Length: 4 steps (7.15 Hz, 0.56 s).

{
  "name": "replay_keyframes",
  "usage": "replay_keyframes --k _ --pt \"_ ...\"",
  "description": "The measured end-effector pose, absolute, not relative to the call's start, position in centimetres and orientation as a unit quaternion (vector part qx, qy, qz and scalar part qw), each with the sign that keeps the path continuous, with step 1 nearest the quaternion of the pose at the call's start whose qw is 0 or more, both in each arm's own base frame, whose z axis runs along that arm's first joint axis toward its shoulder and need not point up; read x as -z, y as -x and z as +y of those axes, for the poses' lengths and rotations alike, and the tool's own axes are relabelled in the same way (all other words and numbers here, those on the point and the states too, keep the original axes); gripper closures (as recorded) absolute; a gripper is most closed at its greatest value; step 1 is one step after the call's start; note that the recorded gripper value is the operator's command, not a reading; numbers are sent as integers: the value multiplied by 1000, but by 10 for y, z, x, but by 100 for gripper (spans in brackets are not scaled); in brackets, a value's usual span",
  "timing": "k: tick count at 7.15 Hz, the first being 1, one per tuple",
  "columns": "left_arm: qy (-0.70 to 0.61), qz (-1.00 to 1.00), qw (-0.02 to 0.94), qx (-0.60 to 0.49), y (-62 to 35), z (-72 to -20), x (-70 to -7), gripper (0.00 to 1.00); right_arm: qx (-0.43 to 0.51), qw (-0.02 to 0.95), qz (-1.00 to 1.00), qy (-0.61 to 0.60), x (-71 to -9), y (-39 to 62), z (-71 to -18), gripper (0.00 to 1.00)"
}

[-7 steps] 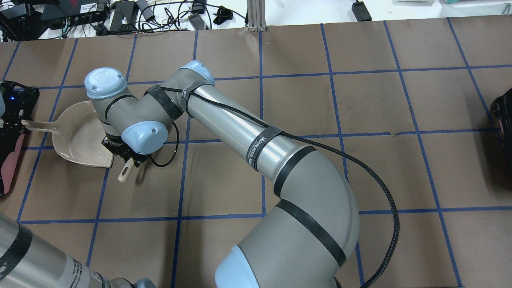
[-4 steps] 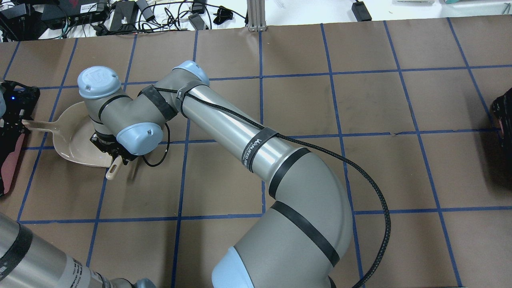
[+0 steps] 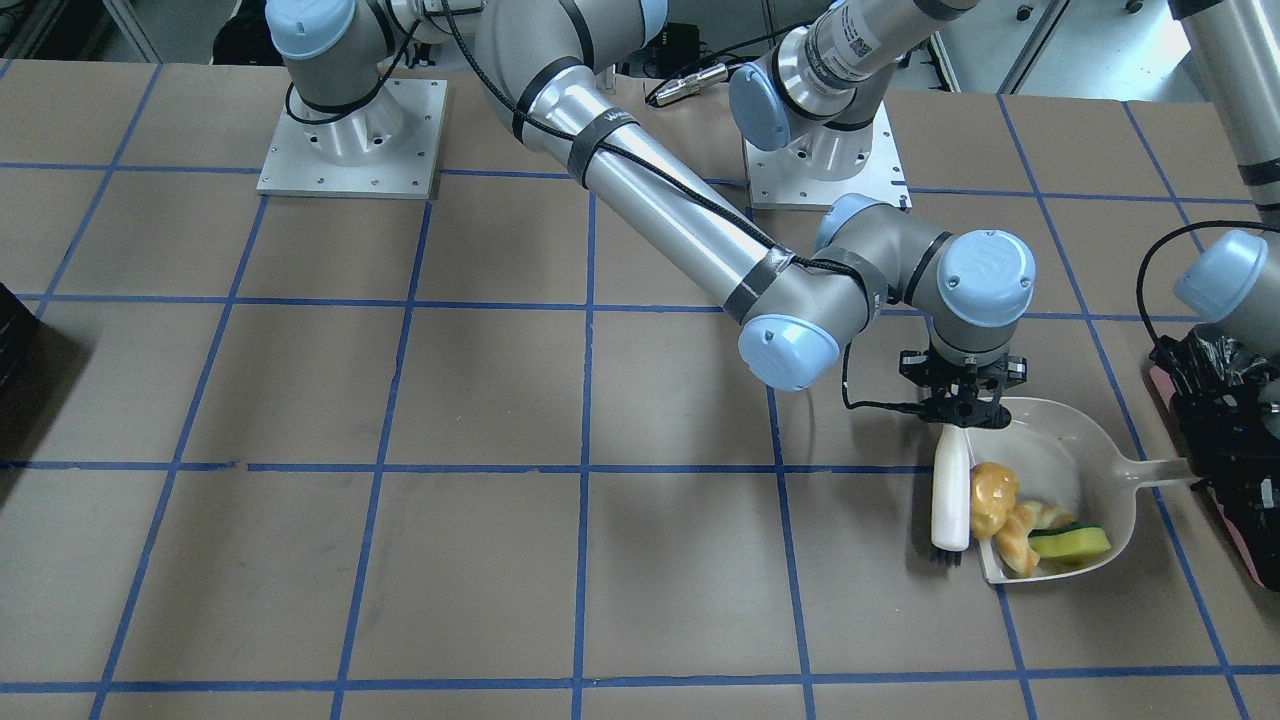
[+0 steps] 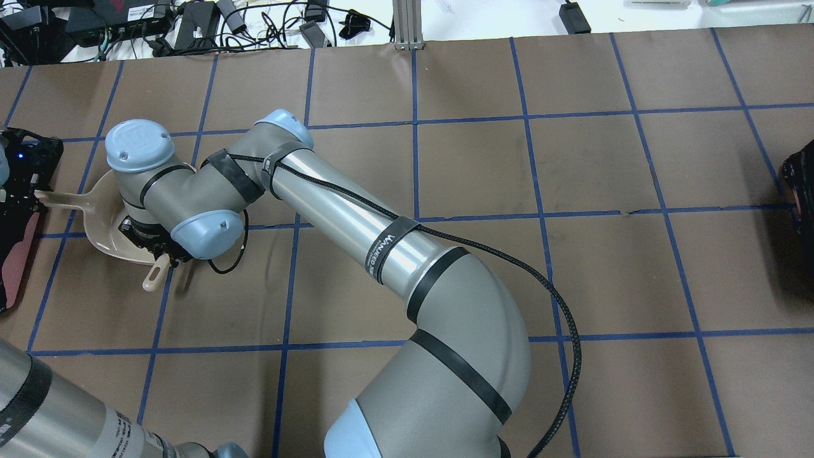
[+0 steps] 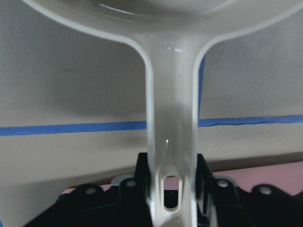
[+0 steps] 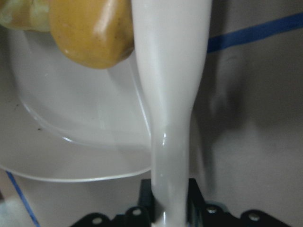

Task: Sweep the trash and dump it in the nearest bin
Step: 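Sweep the trash into the dustpan with the brush in the right gripper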

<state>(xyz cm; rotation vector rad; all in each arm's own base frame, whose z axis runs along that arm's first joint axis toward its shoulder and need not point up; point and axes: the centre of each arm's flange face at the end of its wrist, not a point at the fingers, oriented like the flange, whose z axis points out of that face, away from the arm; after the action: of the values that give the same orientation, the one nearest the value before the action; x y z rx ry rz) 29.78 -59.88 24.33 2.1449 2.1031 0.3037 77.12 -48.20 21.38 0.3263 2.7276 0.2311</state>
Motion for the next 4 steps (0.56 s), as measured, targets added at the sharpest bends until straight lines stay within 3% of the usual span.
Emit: replay_keyframes --k 4 --pt "-710 695 61 -100 -298 -599 -243 100 -86 277 952 -96 -224 -793 -467 100"
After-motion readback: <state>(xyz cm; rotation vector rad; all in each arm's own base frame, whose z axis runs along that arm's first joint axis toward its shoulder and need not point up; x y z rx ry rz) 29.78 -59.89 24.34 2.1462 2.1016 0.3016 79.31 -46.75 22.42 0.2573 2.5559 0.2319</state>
